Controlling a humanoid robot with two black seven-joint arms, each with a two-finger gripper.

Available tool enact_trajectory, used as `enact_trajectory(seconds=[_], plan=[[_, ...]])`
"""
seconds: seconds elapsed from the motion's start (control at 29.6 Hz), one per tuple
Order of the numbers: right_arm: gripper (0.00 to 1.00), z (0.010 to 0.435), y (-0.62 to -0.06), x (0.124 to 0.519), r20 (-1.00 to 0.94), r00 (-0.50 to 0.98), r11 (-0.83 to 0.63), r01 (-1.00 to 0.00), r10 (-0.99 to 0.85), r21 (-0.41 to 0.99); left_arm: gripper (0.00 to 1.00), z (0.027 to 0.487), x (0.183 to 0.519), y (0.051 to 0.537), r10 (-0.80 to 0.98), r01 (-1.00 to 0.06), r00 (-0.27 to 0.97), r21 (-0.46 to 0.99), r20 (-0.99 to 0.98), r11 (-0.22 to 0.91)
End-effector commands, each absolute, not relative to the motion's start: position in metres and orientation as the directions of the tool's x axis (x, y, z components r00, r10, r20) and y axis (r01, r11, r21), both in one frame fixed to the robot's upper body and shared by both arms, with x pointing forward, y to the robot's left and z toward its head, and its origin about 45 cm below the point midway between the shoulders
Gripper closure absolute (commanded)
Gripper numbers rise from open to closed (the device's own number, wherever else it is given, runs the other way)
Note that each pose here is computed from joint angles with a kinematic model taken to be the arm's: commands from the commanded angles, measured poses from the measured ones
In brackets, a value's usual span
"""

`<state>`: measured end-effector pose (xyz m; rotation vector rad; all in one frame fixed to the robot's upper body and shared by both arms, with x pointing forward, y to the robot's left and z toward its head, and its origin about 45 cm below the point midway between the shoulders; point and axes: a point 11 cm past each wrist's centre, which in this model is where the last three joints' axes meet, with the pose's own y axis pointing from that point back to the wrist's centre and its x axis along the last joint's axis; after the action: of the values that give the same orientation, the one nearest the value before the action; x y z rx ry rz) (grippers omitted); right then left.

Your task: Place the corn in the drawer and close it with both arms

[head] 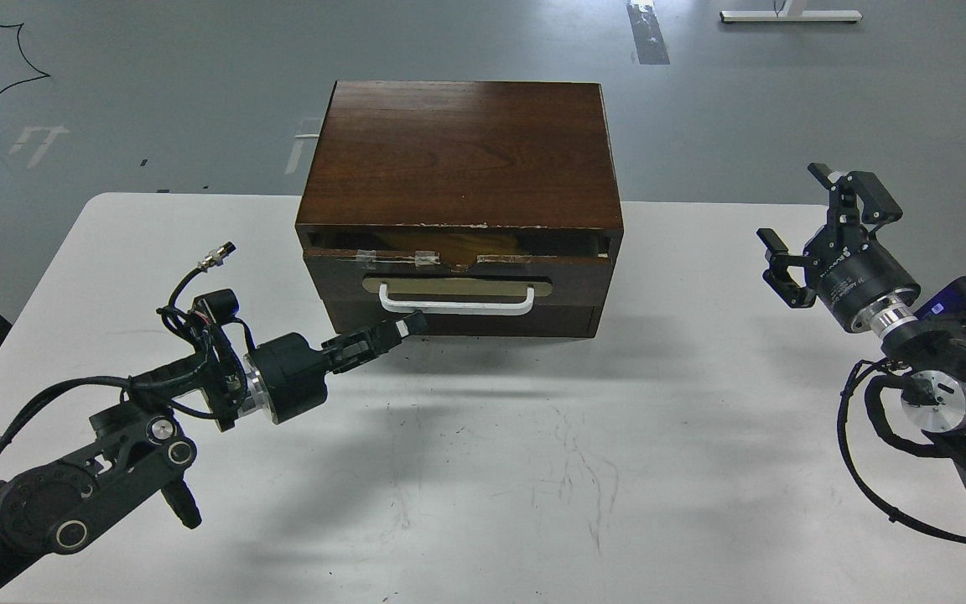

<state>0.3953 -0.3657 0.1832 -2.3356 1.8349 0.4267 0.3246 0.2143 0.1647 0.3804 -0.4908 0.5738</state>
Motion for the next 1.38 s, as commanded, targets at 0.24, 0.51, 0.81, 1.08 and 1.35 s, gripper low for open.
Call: enact_trajectory(seconds=[0.24,0.51,0.81,1.08,1.35], plan=[[0.0,0.179,-0.367,0.392,-0.308,0.209,-0.242,-0.968,-0.928,0.073,1.0,0.163,0.335,0.214,0.436,-0.616,0.716,0.201,0.545,0.761],[0.0,0.178,-0.368,0.392,-0.306,0.208,-0.241,-0.967,-0.929,0.076,1.0,0.168,0.342,0.212,0.435,-0.619,0.708,0.192,0.556,0.762],[0.0,0.178,-0.369,0.39,-0.307,0.206,-0.24,-0.968,-0.929,0.078,1.0,0.163,0.33,0.21,0.4,-0.57,0.754,0.217,0.521,0.792],[0.0,0.177,-0.372,0.389,-0.303,0.201,-0.235,-0.968,-0.932,0.082,1.0,0.199,0.3,0.198,0.333,-0.434,0.824,0.134,0.458,0.891],[0.0,0.177,-0.371,0.389,-0.305,0.201,-0.236,-0.968,-0.931,0.082,0.01,0.271,0.334,0.233,0.598,-0.585,0.752,-0.137,0.275,0.799]])
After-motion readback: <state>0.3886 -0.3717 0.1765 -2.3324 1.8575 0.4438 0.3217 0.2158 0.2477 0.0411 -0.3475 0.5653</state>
